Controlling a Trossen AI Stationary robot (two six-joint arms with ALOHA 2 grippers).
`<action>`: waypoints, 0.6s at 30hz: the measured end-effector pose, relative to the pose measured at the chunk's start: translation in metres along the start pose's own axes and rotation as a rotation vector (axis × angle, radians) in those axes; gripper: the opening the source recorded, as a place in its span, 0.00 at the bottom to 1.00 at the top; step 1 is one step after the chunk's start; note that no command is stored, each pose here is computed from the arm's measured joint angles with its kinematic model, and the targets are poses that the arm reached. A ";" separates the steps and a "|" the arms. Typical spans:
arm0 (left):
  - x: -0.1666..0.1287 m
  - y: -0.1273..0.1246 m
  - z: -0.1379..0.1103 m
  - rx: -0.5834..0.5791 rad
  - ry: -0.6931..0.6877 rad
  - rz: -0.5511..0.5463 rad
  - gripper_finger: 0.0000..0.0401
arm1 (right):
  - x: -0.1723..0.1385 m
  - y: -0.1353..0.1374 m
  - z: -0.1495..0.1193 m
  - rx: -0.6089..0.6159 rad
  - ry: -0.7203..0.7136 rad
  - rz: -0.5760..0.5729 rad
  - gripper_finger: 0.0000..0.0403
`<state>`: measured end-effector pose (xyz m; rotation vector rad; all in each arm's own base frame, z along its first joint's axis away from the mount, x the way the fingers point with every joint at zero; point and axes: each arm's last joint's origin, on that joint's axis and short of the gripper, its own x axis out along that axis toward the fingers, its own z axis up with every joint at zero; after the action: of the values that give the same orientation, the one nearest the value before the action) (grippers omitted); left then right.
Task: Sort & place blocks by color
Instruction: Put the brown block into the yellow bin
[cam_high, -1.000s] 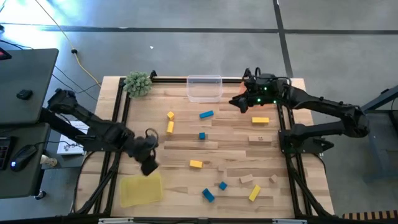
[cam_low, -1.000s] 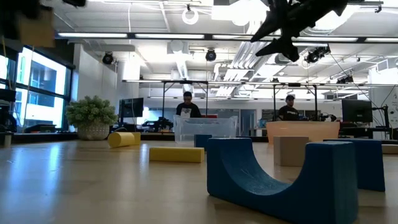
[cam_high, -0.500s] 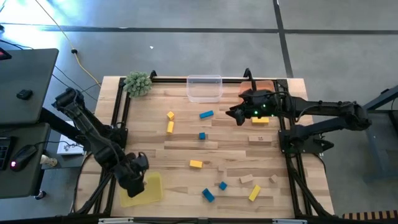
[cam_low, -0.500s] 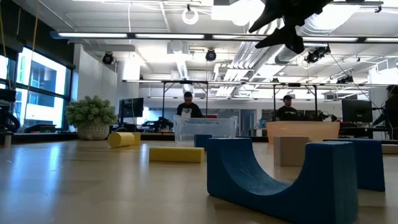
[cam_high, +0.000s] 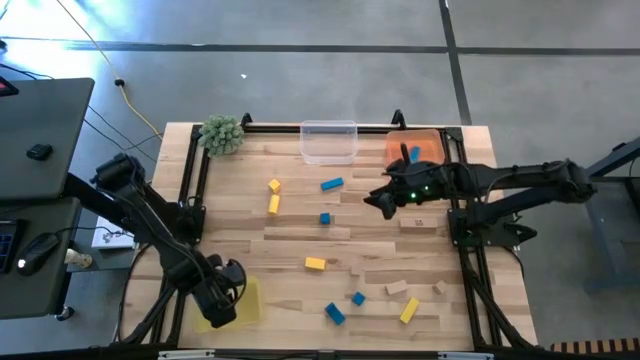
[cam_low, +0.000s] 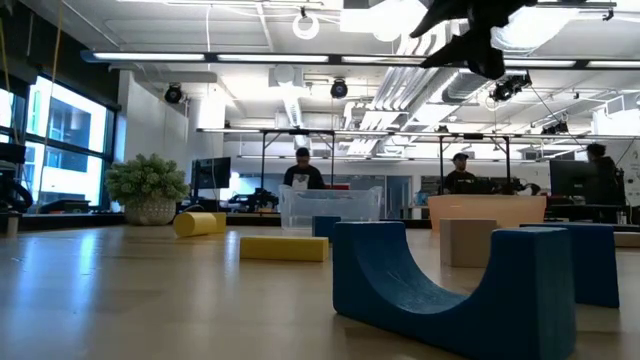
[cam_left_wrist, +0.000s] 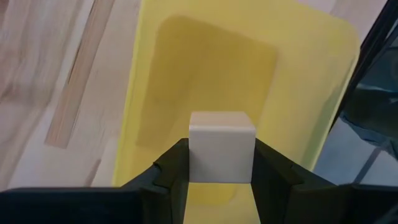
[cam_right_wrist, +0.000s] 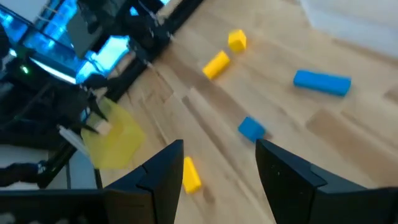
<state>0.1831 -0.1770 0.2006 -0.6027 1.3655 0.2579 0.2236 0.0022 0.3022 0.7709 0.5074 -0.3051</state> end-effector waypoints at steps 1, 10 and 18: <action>0.001 0.000 0.000 0.000 0.001 0.004 0.30 | 0.000 0.001 -0.003 0.004 0.018 -0.004 0.47; 0.014 -0.004 -0.001 0.024 0.049 0.021 0.37 | -0.006 0.011 -0.035 0.057 0.175 -0.034 0.47; 0.016 -0.004 -0.001 0.018 0.054 0.028 0.41 | -0.015 0.021 -0.060 0.035 0.287 -0.036 0.47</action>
<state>0.1877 -0.1832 0.1862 -0.5789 1.4274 0.2535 0.2011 0.0615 0.2859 0.8457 0.7883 -0.2383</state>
